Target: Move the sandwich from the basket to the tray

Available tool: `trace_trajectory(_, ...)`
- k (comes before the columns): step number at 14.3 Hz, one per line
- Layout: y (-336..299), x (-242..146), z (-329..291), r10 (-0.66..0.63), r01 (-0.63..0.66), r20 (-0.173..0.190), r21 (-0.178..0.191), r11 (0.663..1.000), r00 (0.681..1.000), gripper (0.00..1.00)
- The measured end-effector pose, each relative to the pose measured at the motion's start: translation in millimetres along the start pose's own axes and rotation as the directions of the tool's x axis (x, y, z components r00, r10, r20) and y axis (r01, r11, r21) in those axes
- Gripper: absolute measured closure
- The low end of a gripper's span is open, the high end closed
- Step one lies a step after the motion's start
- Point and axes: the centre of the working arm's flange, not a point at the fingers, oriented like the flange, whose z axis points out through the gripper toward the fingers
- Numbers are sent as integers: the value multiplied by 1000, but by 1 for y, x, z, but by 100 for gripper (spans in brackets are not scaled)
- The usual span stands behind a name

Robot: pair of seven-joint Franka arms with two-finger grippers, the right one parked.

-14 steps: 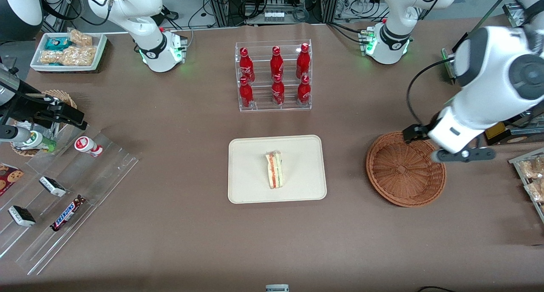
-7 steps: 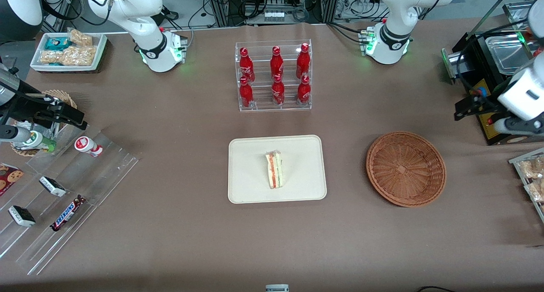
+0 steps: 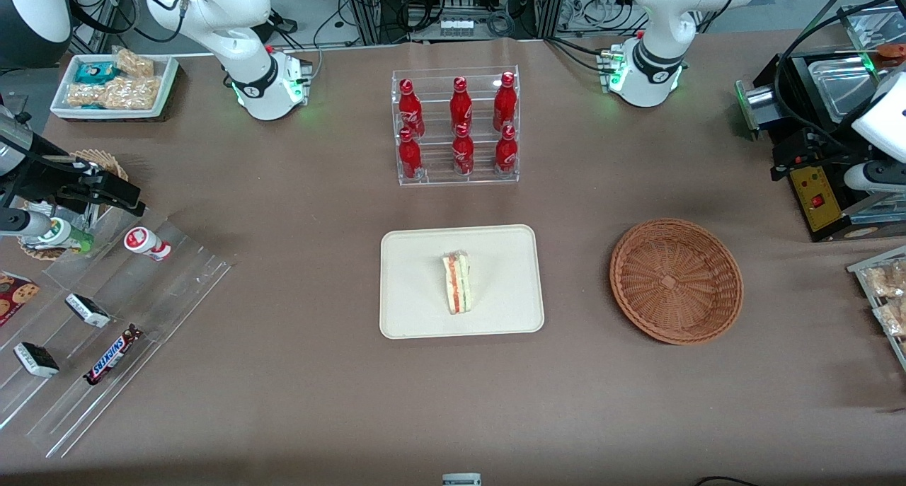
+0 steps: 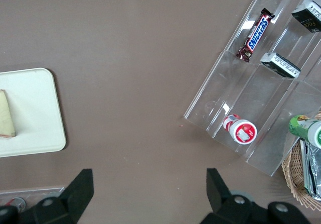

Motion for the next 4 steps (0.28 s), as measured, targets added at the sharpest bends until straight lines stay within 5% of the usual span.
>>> trace_trajectory(4,2,0,1,3,-3,5,0,1000,1000,0)
